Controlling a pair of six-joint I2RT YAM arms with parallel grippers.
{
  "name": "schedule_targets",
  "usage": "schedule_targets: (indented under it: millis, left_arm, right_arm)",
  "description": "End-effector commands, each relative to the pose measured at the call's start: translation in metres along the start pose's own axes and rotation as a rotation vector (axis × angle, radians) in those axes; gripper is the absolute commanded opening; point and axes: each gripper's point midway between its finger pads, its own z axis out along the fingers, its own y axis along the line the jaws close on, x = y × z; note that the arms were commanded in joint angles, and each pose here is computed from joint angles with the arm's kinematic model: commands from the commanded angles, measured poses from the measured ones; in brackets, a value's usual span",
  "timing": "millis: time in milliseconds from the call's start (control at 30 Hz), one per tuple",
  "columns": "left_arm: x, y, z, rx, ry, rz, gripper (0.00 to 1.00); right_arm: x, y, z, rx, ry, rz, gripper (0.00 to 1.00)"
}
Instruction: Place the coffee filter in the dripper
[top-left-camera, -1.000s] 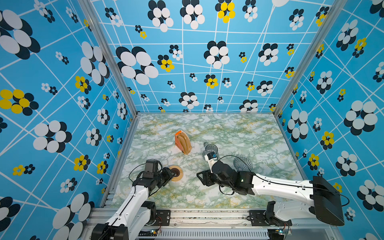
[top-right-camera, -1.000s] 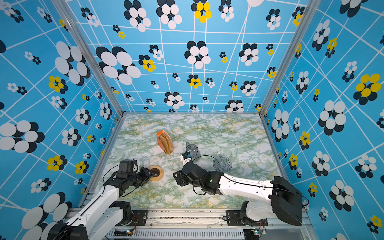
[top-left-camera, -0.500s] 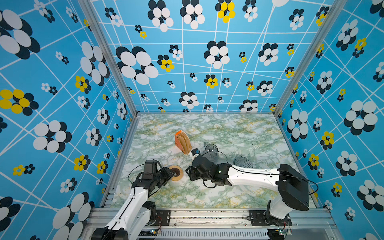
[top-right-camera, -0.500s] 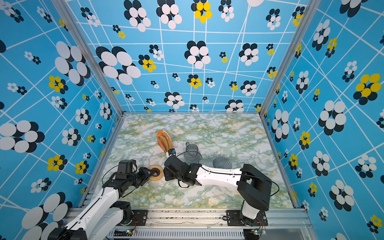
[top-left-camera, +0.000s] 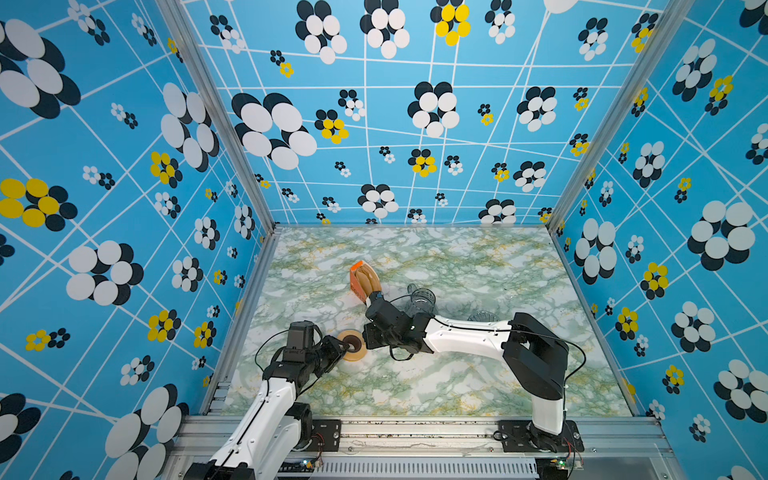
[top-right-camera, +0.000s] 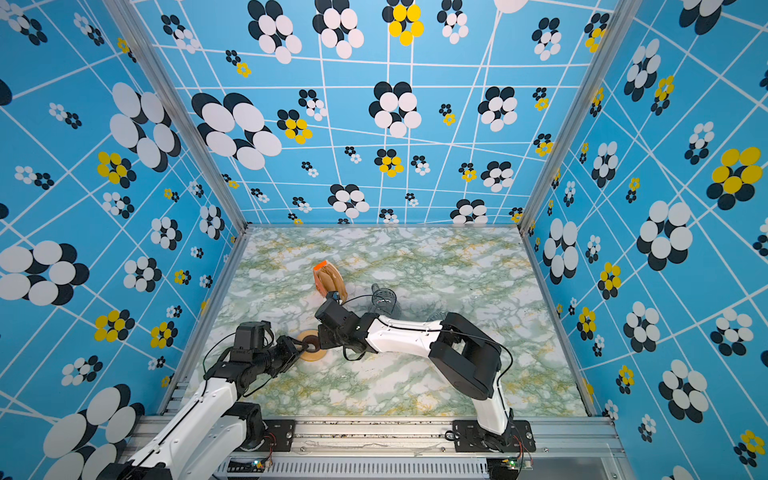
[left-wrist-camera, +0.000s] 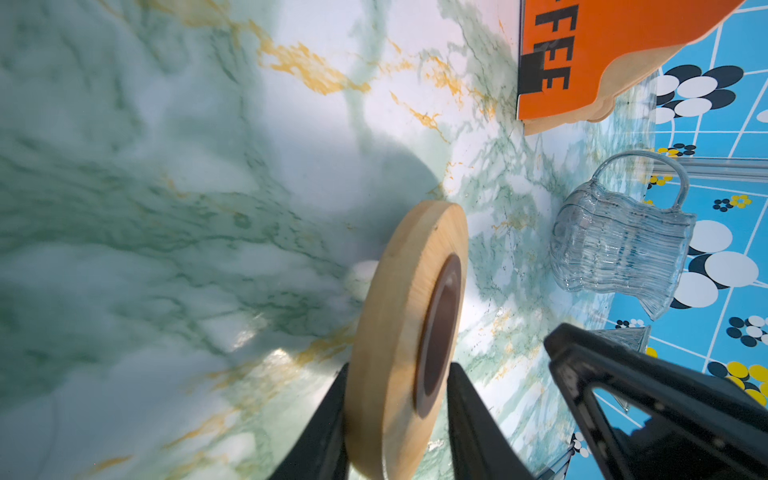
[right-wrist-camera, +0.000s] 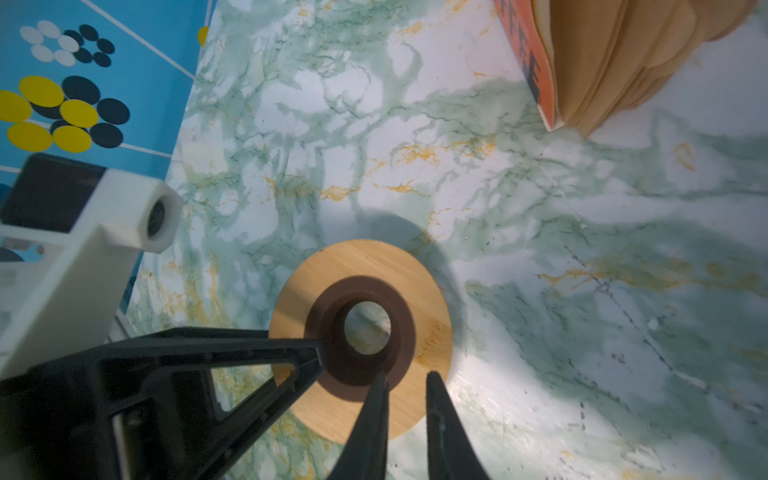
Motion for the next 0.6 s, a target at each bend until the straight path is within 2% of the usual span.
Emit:
schedule_targets:
  millis: [0,567]
  left_arm:
    - [0.001,0.004,0.0,0.0,-0.001,-0.019,0.38]
    - [0.0,0.002,-0.001,0.004,-0.006,-0.013,0.38]
  right_arm:
    - [-0.001,-0.005,0.007,0.023,0.036,-0.01,0.19]
    - [0.011,0.001,0.033,-0.013,0.096,-0.019,0.15]
